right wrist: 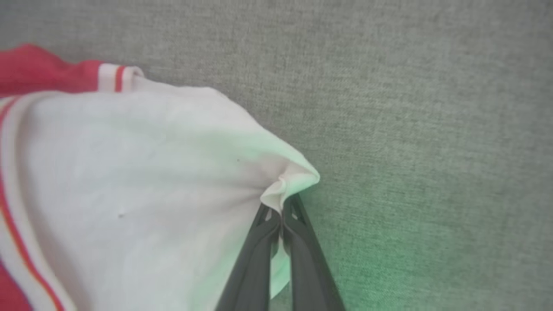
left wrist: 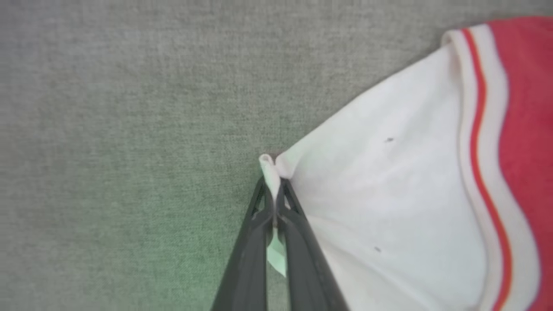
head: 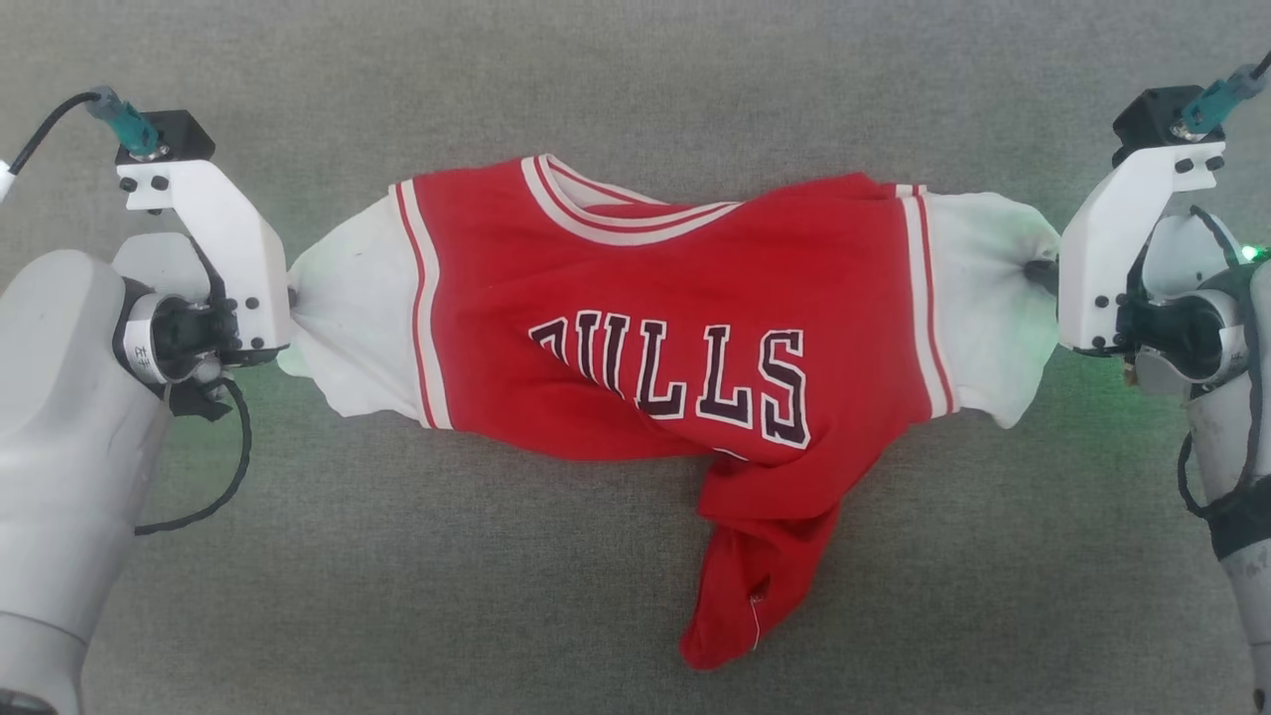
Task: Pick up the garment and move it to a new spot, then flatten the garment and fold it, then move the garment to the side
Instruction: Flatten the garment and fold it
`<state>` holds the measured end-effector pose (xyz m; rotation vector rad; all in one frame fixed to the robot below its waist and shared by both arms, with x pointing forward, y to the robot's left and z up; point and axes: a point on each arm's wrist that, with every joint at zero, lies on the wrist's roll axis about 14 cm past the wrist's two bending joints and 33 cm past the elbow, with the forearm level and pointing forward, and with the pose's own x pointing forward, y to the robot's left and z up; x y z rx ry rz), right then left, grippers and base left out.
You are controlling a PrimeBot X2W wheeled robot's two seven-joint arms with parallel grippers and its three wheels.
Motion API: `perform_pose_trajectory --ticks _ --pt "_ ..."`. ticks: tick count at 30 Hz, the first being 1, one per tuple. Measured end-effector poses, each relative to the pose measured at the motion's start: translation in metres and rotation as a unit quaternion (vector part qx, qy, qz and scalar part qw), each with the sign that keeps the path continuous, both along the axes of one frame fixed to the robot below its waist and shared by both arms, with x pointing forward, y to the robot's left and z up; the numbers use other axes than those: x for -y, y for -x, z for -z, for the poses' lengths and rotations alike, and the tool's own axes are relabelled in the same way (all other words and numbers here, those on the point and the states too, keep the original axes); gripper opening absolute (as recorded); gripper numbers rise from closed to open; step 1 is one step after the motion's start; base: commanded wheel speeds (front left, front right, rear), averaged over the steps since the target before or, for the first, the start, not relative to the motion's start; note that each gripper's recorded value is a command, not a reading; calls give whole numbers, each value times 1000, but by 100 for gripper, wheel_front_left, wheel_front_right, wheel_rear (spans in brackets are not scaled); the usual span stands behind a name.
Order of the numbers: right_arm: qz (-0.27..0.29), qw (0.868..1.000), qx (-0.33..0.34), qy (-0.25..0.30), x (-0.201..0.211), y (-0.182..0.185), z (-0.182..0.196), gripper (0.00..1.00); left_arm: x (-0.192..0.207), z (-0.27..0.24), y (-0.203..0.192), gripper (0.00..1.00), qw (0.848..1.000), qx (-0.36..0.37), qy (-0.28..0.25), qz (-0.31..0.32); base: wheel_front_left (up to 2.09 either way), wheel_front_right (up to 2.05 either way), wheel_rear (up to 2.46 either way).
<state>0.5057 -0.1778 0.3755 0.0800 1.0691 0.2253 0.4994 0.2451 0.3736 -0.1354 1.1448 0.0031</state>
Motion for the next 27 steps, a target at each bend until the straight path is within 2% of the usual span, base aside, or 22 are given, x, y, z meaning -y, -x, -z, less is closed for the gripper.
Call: perform_pose_trajectory --ticks 5,11,14,21,24,27 --pt "-9 998 60 -8 -6 -13 -41 0 1 -40 -19 0 998 57 -10 7 0 0 0" --pt "-18 979 202 -12 -7 -38 -136 0 9 -129 -48 0 984 174 -26 31 0 0 0" --pt "-26 962 272 -13 -12 -42 -187 0 13 -179 -56 0 971 235 -32 42 0 0 0" --pt "-38 903 427 -24 -19 -31 -307 0 18 -291 -54 0 930 360 -50 53 0 0 0" --pt "-40 883 466 -26 -20 -21 -345 0 22 -327 -48 0 916 394 -53 57 0 0 0" --pt "-44 869 492 -29 -21 -11 -372 0 26 -357 -42 0 902 424 -56 61 0 0 0"
